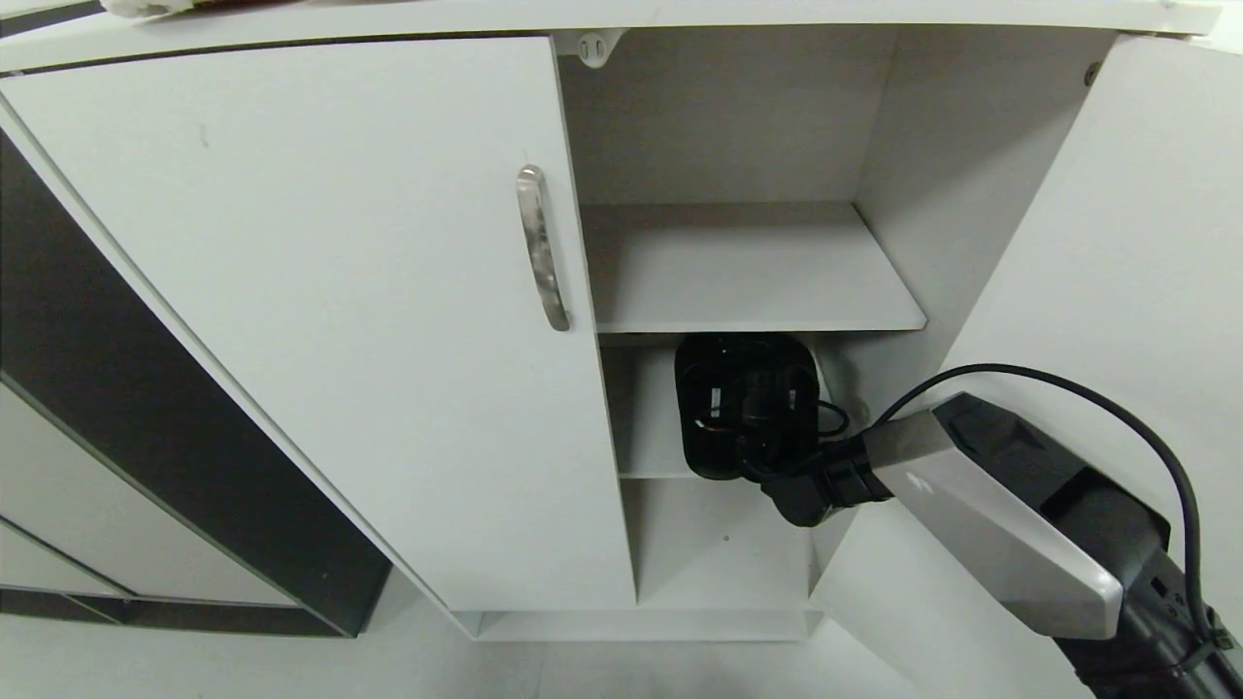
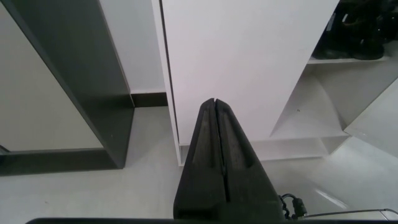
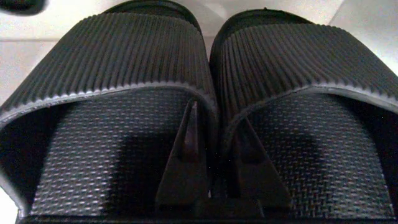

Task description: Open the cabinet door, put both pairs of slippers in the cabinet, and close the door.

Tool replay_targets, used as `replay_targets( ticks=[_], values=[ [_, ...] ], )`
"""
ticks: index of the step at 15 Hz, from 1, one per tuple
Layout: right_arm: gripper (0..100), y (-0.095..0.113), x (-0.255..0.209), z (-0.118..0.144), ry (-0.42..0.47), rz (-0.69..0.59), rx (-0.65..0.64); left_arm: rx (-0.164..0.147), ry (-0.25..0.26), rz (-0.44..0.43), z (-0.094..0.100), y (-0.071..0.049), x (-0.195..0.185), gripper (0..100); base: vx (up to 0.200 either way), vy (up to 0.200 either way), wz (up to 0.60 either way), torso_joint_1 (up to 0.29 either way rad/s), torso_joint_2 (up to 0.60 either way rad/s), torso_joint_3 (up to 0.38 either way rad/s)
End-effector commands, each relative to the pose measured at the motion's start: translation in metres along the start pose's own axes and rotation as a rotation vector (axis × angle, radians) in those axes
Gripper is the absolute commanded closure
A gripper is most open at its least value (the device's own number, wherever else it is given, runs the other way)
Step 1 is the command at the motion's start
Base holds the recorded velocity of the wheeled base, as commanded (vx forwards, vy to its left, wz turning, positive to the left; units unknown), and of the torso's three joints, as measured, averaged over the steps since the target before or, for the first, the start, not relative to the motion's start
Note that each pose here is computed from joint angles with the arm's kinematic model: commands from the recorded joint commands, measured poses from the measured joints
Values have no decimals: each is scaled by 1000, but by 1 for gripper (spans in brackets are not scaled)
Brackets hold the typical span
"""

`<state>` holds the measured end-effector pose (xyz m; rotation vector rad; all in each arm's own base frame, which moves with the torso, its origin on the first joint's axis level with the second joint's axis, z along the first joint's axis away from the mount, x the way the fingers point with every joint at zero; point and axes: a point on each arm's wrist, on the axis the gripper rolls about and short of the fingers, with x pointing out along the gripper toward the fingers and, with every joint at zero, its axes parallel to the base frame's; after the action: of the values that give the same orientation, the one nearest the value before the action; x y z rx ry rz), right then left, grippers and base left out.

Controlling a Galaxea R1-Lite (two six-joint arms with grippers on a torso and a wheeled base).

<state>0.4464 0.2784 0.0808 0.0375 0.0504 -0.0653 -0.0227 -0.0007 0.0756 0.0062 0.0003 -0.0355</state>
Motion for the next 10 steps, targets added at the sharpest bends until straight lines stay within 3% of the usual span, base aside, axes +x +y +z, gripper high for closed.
replay_targets(
  ticks=[1,8,9,10],
  values=[
    [100,1,3,-5,6,-1,-4,0,1,2,0,0,0,100,0,0,0,0,0,0],
    [100,2,5,-10,9,-3,-7,0,1,2,0,0,0,100,0,0,0,0,0,0],
    [0,2,5,-12,14,-4,-11,0,1,0,0,0,0,100,0,0,0,0,0,0],
    [0,2,4,-15,27,-11,-21,-2,1,2,0,0,0,100,0,0,0,0,0,0]
  ],
)
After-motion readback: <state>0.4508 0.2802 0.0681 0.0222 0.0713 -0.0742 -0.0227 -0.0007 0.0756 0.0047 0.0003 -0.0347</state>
